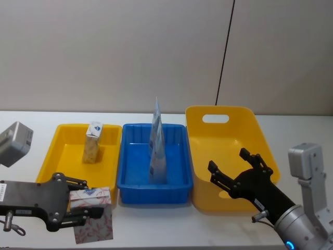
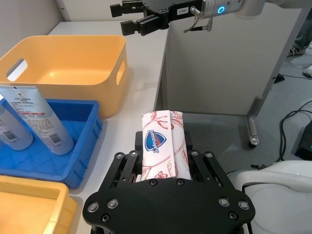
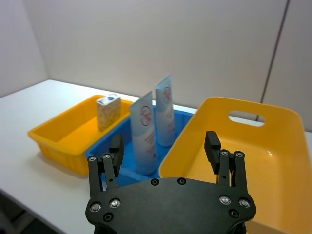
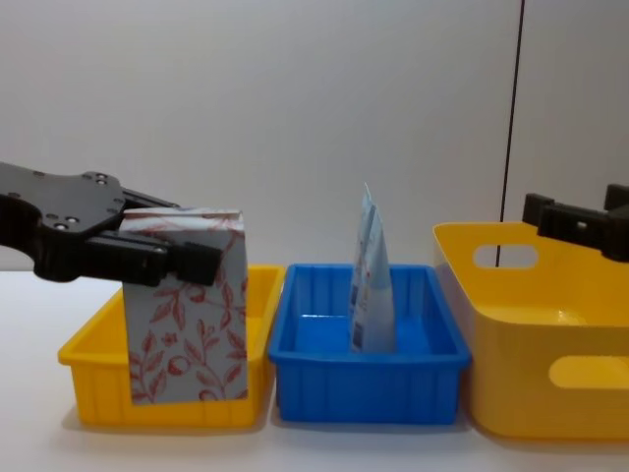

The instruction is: Bimanual collaborative sorting of washing and personal care products

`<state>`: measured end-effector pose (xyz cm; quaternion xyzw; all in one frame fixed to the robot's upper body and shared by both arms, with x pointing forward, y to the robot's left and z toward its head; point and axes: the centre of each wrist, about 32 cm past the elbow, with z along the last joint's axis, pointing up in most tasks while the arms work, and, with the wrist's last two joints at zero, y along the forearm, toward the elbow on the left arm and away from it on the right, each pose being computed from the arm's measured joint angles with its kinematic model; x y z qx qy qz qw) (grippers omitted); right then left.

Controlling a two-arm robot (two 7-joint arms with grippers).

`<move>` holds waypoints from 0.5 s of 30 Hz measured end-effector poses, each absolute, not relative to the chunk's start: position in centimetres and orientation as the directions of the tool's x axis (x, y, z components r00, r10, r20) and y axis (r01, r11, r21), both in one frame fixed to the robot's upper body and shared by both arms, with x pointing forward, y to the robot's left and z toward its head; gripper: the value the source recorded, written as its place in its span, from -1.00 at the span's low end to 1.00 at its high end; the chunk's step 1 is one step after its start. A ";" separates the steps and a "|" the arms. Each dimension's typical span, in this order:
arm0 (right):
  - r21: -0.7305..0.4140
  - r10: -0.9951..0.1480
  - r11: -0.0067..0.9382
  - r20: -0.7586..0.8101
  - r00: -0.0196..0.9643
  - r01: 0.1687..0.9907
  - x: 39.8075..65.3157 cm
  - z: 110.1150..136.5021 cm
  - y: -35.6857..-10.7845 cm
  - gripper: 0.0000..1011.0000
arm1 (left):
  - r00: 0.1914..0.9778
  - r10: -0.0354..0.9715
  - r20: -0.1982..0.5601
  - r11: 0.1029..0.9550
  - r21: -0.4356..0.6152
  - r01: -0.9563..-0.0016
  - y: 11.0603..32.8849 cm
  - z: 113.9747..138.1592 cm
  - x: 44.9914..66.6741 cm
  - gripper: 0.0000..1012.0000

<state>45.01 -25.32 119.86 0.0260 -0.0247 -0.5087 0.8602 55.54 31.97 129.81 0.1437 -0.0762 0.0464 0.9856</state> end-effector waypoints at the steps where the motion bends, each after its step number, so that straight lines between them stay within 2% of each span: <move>1: 0.070 -0.870 0.492 0.013 0.493 0.868 45.1 119.9 -25.4 0.98 | 0.984 0.070 0.163 0.954 0.276 -0.113 32.0 129.8 55.5 -0.27; 15: 0.065 -0.756 0.653 -0.009 0.655 0.754 46.5 121.0 -27.3 0.98 | 0.984 0.070 0.165 0.955 0.275 -0.114 31.9 129.8 55.6 -0.27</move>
